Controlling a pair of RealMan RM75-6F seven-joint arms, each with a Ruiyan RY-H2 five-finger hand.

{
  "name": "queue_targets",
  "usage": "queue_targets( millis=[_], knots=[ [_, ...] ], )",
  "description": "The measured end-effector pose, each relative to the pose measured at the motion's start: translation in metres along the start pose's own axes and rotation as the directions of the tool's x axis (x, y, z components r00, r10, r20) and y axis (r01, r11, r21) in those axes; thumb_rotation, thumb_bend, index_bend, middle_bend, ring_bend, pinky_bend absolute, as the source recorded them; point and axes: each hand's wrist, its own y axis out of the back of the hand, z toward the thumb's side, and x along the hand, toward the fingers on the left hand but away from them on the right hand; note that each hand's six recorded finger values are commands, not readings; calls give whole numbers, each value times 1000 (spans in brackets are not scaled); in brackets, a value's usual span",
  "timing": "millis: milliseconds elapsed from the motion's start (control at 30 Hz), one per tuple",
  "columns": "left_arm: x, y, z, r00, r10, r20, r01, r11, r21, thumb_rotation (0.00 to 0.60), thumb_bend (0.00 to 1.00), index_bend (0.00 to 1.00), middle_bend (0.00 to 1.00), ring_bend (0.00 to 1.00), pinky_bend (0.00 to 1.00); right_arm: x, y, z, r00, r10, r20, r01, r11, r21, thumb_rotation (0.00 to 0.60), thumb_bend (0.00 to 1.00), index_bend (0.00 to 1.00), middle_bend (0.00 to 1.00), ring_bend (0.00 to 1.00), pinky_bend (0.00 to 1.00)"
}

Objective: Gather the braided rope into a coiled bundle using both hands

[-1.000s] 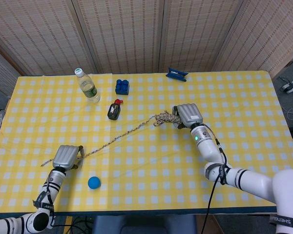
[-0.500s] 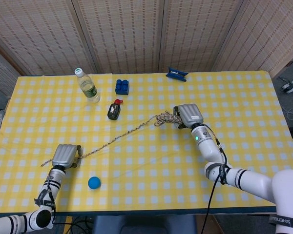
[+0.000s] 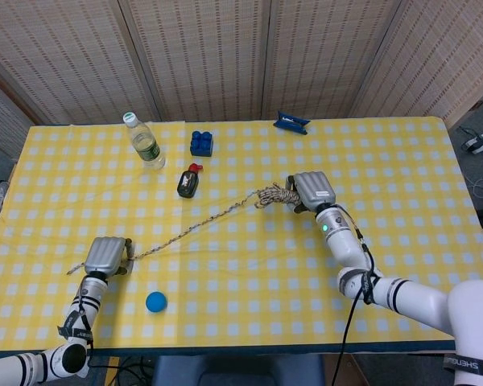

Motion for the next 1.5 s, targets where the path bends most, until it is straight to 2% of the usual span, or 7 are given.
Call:
queue_targets(
  millis=[567,867,967,1067,1200,1400,1500],
  knots=[
    [-3,22,-6,997,80,13,-79,996,-29,600,365,722,1000,998,1000,3,8,1,1000,-14,-7,14,999,-29,600,440,601,572,475,512],
    [-14,65,3,972,202,117,-196,979,-57,600,369,732,1000,1000,1000,12,15,23,997,-29,-73,24,997,-70,600,448,602,573,475,513],
    [-21,87,12,950,255,182,-245,966,-76,600,368,732,1000,1000,1000,17,15,38,993,-32,-111,23,996,-84,600,454,602,573,475,513],
    [-30,110,24,914,312,259,-299,950,-92,599,369,733,1000,1000,1000,22,17,55,988,-42,-151,26,994,-106,600,475,604,574,475,513],
    [-48,143,47,844,383,375,-358,923,-139,584,369,734,1000,1000,1000,27,21,80,978,-76,-194,49,989,-139,600,482,608,577,475,513],
    [-72,187,81,740,455,496,-384,890,-245,552,369,732,1000,992,1000,34,26,120,957,-128,-260,78,978,-193,600,482,608,577,475,513],
    [-80,204,94,700,479,531,-386,878,-283,539,368,730,1000,985,1000,38,27,137,946,-148,-288,84,971,-223,600,484,608,577,475,513]
  ],
)
